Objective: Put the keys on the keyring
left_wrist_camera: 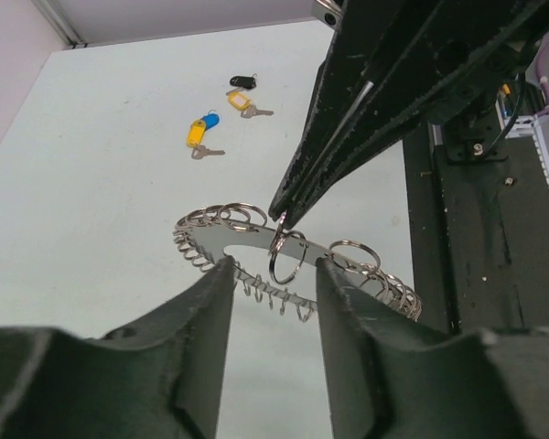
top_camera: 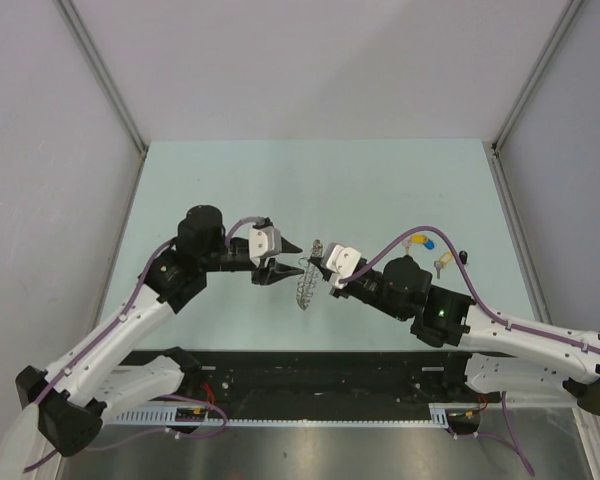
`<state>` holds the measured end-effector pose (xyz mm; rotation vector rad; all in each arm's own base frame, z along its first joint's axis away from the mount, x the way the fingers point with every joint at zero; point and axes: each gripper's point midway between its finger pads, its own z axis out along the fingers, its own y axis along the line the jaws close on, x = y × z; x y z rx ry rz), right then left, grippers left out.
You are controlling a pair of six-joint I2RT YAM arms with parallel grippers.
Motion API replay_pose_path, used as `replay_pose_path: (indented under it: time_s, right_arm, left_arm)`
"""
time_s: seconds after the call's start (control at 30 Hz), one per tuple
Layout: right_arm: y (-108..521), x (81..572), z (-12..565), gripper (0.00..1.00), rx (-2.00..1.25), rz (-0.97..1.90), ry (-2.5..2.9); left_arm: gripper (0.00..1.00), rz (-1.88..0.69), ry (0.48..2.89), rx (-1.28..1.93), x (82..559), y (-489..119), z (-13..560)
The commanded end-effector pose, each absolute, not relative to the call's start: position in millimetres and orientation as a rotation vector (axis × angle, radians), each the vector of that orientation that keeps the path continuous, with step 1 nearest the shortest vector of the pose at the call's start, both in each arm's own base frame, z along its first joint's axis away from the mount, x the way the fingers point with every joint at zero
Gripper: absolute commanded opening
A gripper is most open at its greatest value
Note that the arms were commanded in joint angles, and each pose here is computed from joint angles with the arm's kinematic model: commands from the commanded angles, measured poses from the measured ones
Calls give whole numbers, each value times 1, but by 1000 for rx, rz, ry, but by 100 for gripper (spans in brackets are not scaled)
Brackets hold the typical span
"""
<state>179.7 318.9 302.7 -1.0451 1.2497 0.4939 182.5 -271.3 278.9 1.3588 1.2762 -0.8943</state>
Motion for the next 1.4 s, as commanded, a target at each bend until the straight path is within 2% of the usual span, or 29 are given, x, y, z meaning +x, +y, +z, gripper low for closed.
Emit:
replay_pose_path:
  time_s: [0.0,0.03,0.17,0.33,0.6,0.87,1.37]
  right_arm:
    - [316,176,327,0,-991,529,1197]
    - [316,176,327,0,-991,529,1197]
    - [315,176,328,0,-990,531,1194]
    - [315,176,331,0,-987,532,1186]
    - [315,175,332,0,-984,538,1183]
    - [314,178,331,0,-975,525,1193]
    - [315,182,327,0,-969,501,1208]
  left_arm:
    - [52,-836,1225,1355,174,-259,298]
    - [57,-832,1220,1340,171,-257,302]
    - [60,-768,1226,1249,180,-250,310]
    - [60,-657,1256,1113,203,-240,319]
    - [61,-666,1354,1075,222,-247,310]
    - [66,-767,1355,1161,207,-258,299]
    - [74,-999,1177,1253,151,-266,321]
